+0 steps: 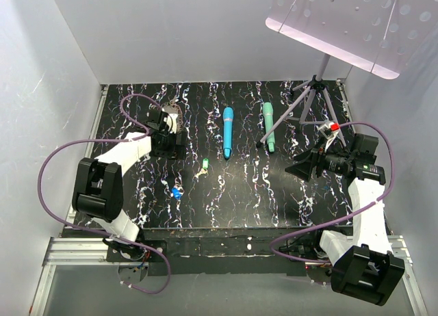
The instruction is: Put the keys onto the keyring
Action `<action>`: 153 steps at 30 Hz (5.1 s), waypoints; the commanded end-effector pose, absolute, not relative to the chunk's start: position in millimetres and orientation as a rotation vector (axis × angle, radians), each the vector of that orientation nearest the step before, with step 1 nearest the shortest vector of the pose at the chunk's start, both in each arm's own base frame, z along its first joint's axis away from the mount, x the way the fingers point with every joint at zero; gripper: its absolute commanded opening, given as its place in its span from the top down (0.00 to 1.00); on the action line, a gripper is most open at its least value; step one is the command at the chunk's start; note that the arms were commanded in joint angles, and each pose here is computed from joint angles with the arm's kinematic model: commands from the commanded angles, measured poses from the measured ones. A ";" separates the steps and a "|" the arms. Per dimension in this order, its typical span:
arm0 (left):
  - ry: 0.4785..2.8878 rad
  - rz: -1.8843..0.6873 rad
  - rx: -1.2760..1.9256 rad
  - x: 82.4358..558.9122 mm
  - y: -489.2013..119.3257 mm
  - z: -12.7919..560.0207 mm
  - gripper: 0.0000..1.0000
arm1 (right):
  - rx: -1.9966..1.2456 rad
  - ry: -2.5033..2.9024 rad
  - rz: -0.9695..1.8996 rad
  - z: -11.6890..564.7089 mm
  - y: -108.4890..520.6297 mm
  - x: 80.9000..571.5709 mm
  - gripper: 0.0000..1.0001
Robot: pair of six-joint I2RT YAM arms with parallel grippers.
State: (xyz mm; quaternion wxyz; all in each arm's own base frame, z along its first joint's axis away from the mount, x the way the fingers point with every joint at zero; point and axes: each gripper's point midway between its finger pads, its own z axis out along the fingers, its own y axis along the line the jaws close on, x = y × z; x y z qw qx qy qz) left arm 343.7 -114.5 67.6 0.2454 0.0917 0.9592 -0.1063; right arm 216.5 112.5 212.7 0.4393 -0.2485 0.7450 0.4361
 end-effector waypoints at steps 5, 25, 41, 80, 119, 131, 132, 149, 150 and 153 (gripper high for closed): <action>2.595 -0.373 0.229 363.9 -124.4 74.4 0.21 | -0.676 1.802 1.055 221.8 115.1 220.1 0.12; 2.625 -0.314 0.129 385.4 -112.6 62.5 0.64 | -0.698 1.805 1.060 219.7 119.5 219.1 0.12; 2.584 -0.229 0.165 422.9 -107.3 72.2 0.64 | -0.698 1.816 1.055 216.2 119.6 220.5 0.12; 2.591 -0.258 0.094 533.2 -118.2 69.6 0.65 | -0.722 1.819 1.054 216.4 123.7 218.2 0.12; 2.666 -0.259 0.183 522.5 -110.8 46.6 0.80 | -0.731 1.816 1.052 217.4 124.5 217.5 0.12; 2.387 -0.199 0.126 525.3 -99.9 139.4 0.55 | -0.731 1.815 1.050 217.7 124.3 217.0 0.12; 2.353 -0.172 0.101 521.7 -94.6 148.9 0.51 | -0.731 1.815 1.050 217.7 124.3 216.5 0.12; 2.316 -0.709 -0.287 372.3 -105.6 129.0 0.42 | -0.746 1.800 1.057 220.4 126.3 213.2 0.12; 2.332 -0.705 -0.307 365.7 -104.2 123.0 0.43 | -0.747 1.799 1.058 220.4 126.6 213.0 0.12; 2.357 -0.712 -0.317 349.3 -108.4 109.8 0.45 | -0.747 1.800 1.056 220.0 126.4 213.5 0.12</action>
